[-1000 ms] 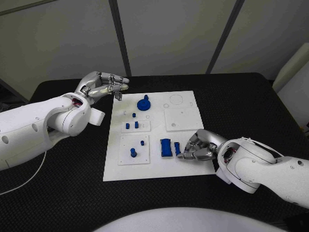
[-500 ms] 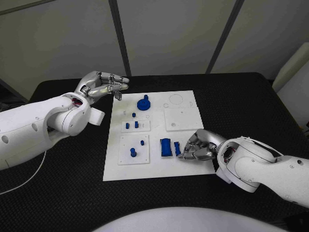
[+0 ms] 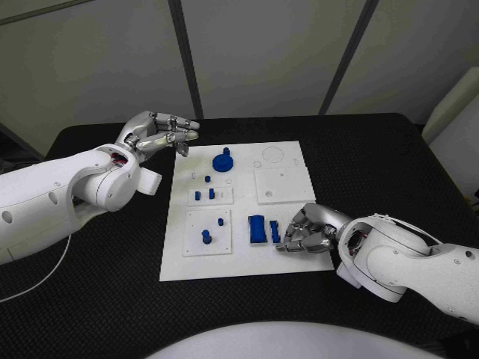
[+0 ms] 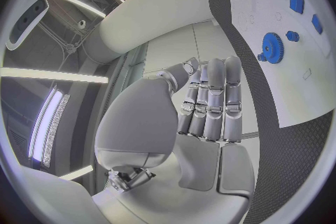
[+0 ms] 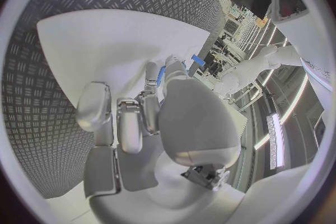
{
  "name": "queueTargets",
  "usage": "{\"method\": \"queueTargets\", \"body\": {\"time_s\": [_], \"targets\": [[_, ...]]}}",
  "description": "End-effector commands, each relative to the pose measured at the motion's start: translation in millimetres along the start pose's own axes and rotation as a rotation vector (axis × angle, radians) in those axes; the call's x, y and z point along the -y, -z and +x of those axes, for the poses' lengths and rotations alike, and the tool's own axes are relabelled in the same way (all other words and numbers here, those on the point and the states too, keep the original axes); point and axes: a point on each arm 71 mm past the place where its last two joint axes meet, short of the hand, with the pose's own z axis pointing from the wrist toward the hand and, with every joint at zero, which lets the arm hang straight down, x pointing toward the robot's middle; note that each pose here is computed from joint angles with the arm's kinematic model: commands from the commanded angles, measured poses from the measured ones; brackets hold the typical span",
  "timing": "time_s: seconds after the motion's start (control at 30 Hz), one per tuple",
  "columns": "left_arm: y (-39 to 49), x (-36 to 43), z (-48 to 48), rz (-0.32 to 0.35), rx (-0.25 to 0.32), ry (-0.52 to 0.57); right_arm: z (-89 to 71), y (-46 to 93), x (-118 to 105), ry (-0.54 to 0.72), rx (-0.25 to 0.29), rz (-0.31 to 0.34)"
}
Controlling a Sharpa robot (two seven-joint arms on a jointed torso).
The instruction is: Assemble the parts on the task board
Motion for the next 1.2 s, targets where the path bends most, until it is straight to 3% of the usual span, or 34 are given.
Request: {"method": "queueTargets", "body": {"time_s": [0.03, 0.23, 0.33, 0.63, 0.87, 1.0, 1.2], "targets": [[-0.1, 1.0, 0.8, 0.006, -0.007, 0.004, -2.4, 2.8, -2.8, -0.027, 0.018, -0.053], [0.2, 0.9, -0.6, 0.009, 0.001, 0.014, -11.9, 2.5, 0.4, -0.150, 0.042, -0.185], [-0.9, -0.9, -2.1, 0.008, 0.020, 0.048, -23.0, -5.8, 5.6, -0.270, 0.068, -0.246], [-12.9, -13.3, -7.8, 0.021, 0.126, 0.200, -68.1, -55.0, 27.0, -0.586, 0.206, -0.317], [-27.4, -33.5, -6.8, 0.031, 0.214, 0.280, -98.3, -98.5, 29.6, -0.709, 0.335, -0.356], [-32.8, -45.8, -2.9, 0.028, 0.255, 0.294, -104.4, -115.4, 27.8, -0.762, 0.371, -0.367], [-35.7, -56.3, 3.4, 0.029, 0.298, 0.291, -104.8, -128.0, 22.8, -0.796, 0.381, -0.382]]}}
